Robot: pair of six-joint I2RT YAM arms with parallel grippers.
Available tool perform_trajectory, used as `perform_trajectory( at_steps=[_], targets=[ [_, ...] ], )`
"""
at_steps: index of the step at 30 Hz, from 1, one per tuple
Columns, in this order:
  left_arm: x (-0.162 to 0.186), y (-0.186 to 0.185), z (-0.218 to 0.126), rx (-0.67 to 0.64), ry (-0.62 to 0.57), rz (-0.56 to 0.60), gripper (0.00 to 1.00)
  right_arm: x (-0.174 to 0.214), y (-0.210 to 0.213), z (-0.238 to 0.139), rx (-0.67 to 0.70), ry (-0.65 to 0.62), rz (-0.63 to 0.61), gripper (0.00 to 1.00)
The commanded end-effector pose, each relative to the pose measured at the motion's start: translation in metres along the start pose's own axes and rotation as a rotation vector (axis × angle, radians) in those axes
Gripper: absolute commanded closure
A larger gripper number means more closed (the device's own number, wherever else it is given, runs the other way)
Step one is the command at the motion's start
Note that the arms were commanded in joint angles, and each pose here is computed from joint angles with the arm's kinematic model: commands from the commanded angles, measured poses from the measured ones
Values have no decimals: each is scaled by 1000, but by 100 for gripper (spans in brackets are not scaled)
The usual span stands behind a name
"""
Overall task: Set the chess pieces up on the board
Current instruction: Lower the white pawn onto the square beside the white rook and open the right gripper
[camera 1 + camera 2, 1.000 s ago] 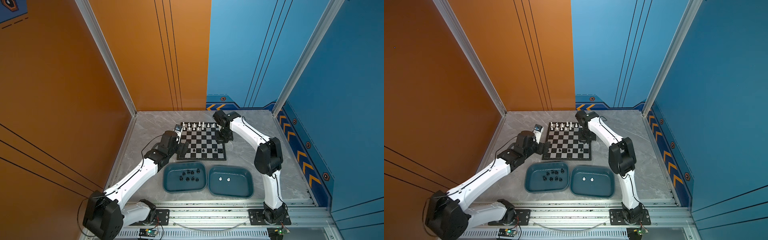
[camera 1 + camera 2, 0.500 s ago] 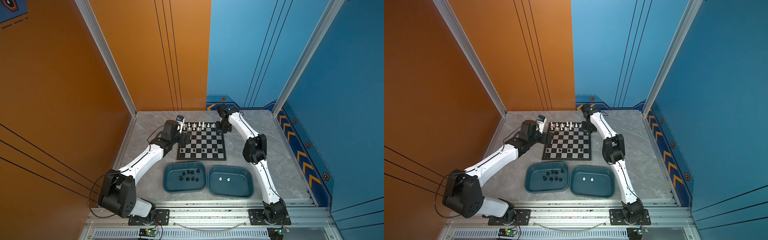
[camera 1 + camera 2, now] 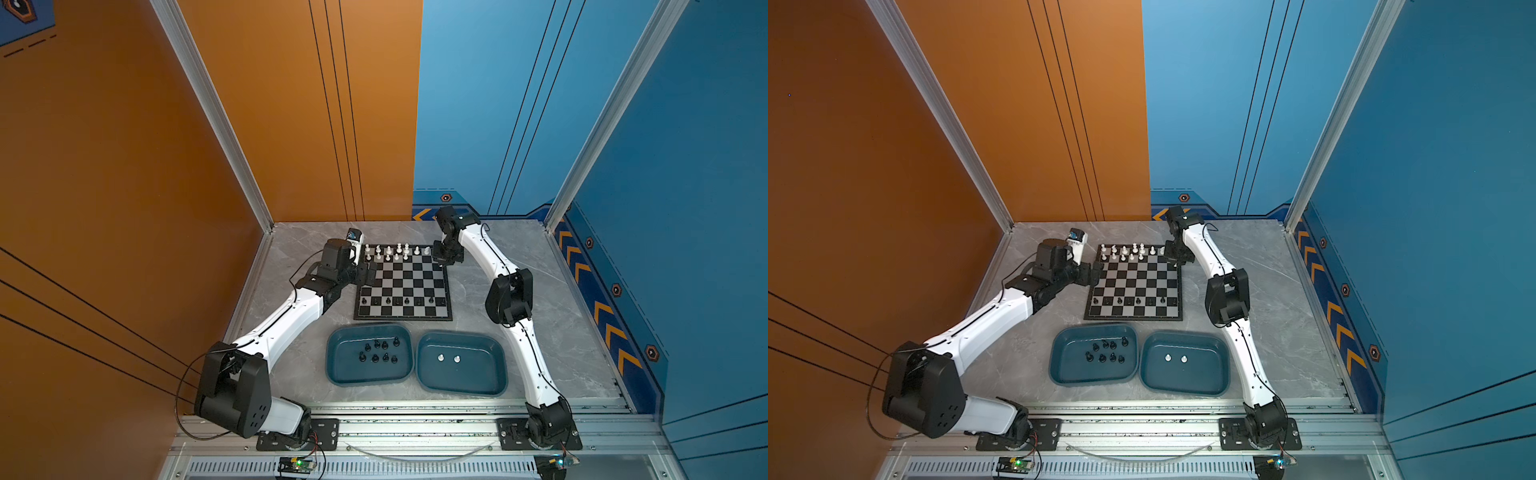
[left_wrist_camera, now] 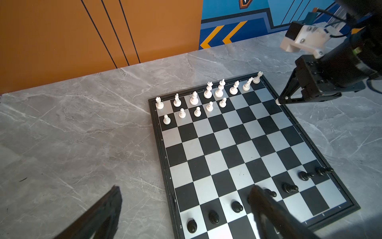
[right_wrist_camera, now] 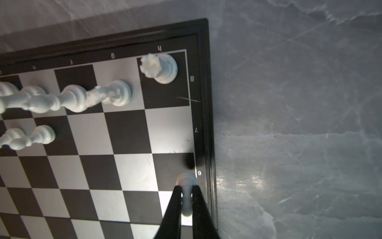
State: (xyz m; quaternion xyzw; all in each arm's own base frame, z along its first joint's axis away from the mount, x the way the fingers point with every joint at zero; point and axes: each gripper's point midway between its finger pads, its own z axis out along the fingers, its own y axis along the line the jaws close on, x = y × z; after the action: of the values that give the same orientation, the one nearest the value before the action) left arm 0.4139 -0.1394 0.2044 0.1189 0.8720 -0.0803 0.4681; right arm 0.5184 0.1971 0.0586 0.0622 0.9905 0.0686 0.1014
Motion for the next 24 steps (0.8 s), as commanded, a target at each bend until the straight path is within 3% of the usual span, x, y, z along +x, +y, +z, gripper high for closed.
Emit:
perform_trajectory(
  at_steps=[1,24],
  targets=[
    [-2,6,-6,-16,-9,-13,2,-2,6,7,-18,0,21,88],
    [-10,11,4,-25,5,-15,2,-23,13,25,-71,-63,40,83]
  ],
)
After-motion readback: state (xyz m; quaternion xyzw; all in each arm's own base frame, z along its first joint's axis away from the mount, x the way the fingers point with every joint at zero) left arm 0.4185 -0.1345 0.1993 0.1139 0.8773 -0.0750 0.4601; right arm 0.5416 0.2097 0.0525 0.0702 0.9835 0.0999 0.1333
